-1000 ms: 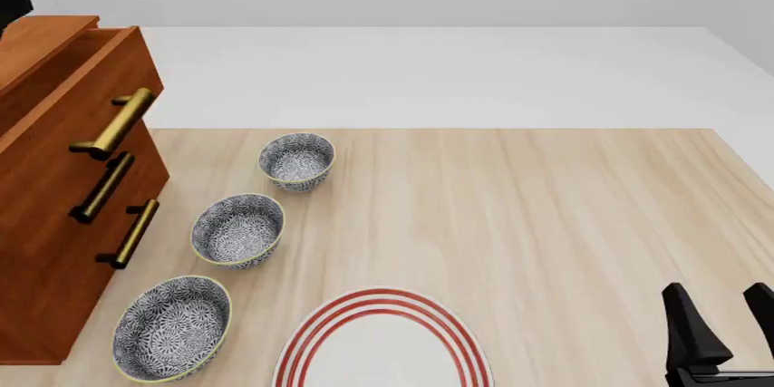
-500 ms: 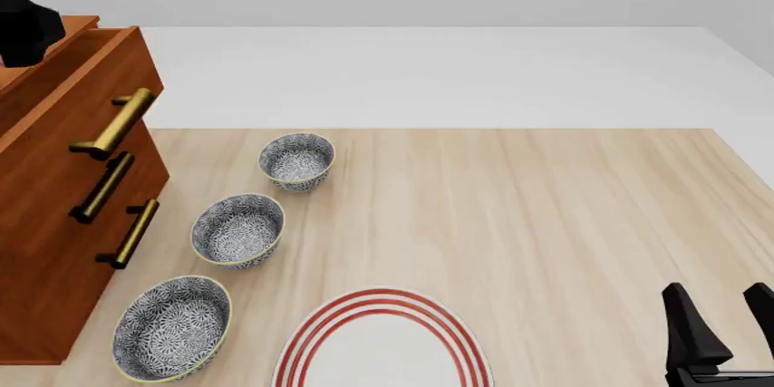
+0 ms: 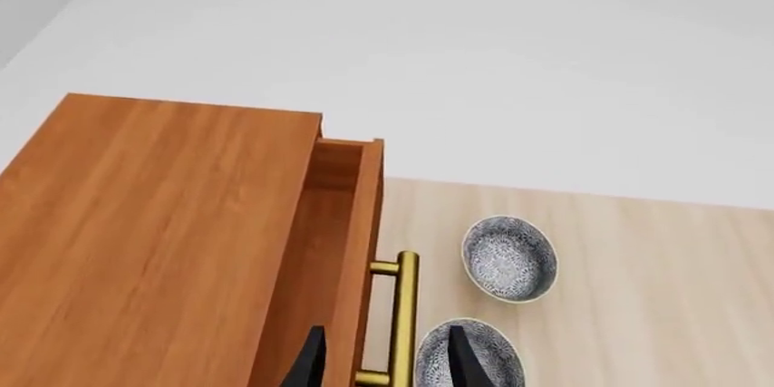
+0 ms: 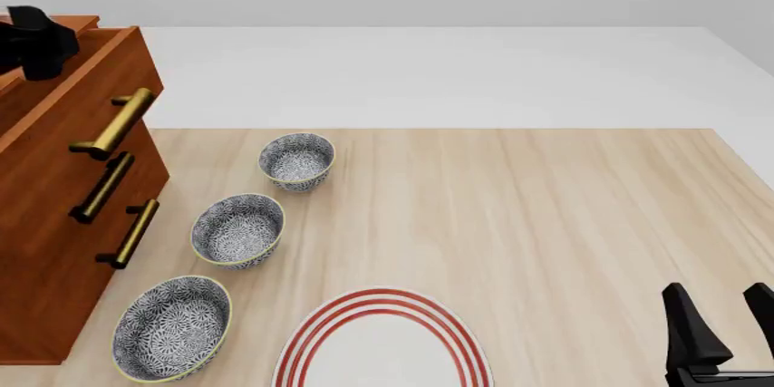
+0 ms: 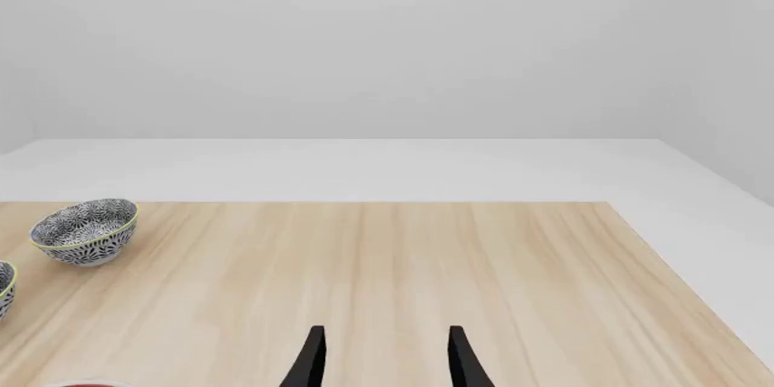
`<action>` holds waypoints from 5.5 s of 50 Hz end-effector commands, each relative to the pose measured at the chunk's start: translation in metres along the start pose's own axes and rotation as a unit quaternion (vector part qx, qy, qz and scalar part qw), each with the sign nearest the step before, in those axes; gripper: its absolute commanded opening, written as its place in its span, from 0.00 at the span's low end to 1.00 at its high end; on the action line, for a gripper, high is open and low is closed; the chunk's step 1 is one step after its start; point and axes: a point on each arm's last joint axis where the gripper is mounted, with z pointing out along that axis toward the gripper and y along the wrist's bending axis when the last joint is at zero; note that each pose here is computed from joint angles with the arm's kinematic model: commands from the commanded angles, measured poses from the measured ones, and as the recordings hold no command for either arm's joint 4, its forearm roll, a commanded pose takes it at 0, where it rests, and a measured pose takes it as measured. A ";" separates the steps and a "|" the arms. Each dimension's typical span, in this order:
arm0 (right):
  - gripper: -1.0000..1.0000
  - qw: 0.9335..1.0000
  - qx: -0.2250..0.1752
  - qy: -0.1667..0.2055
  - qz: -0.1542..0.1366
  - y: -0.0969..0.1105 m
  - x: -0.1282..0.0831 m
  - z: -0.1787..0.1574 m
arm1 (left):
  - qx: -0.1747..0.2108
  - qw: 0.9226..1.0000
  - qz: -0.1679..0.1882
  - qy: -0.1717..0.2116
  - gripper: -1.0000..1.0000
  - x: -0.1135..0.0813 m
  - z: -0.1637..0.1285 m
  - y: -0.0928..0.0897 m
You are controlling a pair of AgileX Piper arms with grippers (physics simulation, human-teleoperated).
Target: Open the top drawer of the cabinet.
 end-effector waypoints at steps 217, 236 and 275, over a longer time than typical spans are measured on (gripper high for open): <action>1.00 1.000 0.000 0.000 0.000 0.000 0.000 0.000 | 0.067 0.988 0.077 0.119 1.00 0.062 0.107 -0.043; 1.00 1.000 0.000 0.000 0.000 0.000 0.000 0.000 | 0.083 0.986 0.081 0.116 1.00 0.063 0.110 -0.055; 1.00 1.000 0.000 0.000 0.000 0.000 0.000 0.000 | 0.129 0.978 0.115 0.119 1.00 0.060 0.113 -0.090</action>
